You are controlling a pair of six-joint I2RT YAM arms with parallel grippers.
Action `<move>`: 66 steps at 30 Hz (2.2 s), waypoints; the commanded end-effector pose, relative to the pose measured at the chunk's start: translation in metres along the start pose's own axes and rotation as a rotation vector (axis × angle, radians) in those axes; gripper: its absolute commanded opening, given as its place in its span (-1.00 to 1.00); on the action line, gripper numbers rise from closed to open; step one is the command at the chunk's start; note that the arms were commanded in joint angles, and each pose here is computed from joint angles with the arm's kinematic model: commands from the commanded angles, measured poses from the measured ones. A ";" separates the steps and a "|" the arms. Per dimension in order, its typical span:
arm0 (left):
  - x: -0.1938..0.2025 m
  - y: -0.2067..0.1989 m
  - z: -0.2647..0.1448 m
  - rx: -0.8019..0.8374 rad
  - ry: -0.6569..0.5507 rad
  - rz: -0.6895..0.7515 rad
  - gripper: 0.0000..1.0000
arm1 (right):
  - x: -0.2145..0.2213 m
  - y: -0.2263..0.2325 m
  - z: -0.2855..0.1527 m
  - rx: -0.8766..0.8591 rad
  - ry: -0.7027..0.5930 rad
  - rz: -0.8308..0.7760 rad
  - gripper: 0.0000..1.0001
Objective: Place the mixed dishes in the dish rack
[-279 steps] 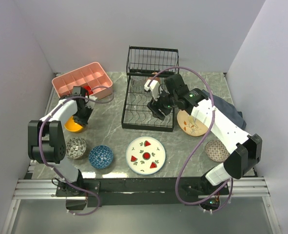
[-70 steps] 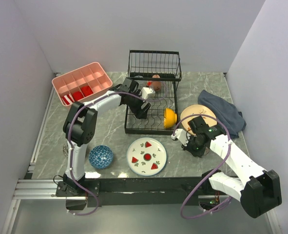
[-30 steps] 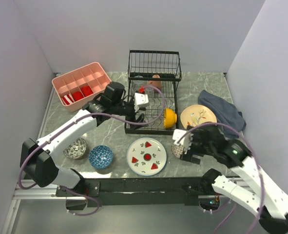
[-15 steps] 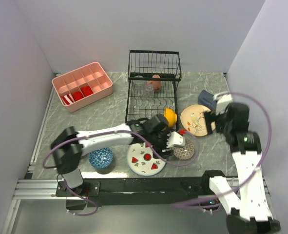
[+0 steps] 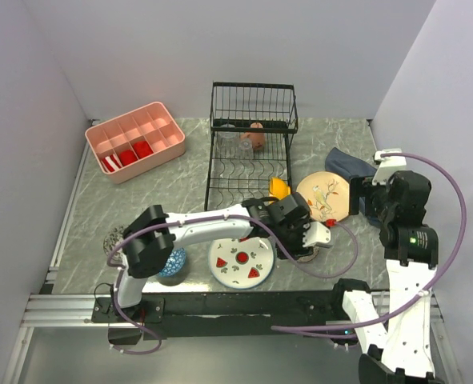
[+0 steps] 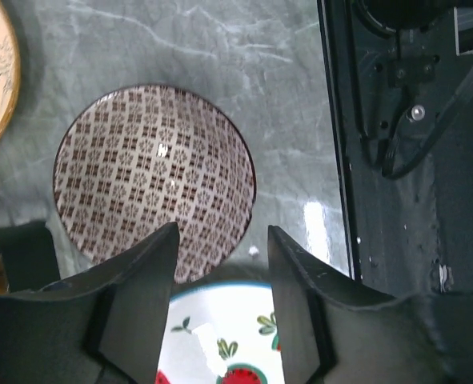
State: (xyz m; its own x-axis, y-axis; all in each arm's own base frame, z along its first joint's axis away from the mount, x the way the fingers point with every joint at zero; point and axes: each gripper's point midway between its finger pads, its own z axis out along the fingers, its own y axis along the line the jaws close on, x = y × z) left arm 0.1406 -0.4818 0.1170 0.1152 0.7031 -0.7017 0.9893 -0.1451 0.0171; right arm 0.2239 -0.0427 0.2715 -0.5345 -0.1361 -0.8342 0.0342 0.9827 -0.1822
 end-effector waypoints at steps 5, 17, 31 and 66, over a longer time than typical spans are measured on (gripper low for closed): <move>-0.005 -0.013 0.022 0.065 0.031 -0.018 0.02 | -0.002 0.001 -0.001 -0.008 -0.017 0.027 0.96; 0.003 -0.021 0.053 0.058 0.093 -0.008 -0.17 | -0.003 0.003 -0.006 -0.019 -0.018 0.028 0.96; -0.040 -0.016 -0.015 0.042 -0.024 -0.015 -0.98 | -0.008 0.000 -0.006 -0.017 0.000 0.019 0.93; 0.010 0.157 -0.232 -0.017 -1.192 -0.977 -0.98 | -0.006 -0.023 0.056 0.038 0.268 -0.025 0.94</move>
State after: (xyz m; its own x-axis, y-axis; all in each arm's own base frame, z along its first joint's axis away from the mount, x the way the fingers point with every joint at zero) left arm 0.2974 -0.3533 0.2453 -0.7081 -0.2693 -0.6528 0.6451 0.1292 -0.7531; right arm 0.2773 -0.0623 0.2541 -0.7226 -0.1230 -0.6802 0.0149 0.9810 -0.1933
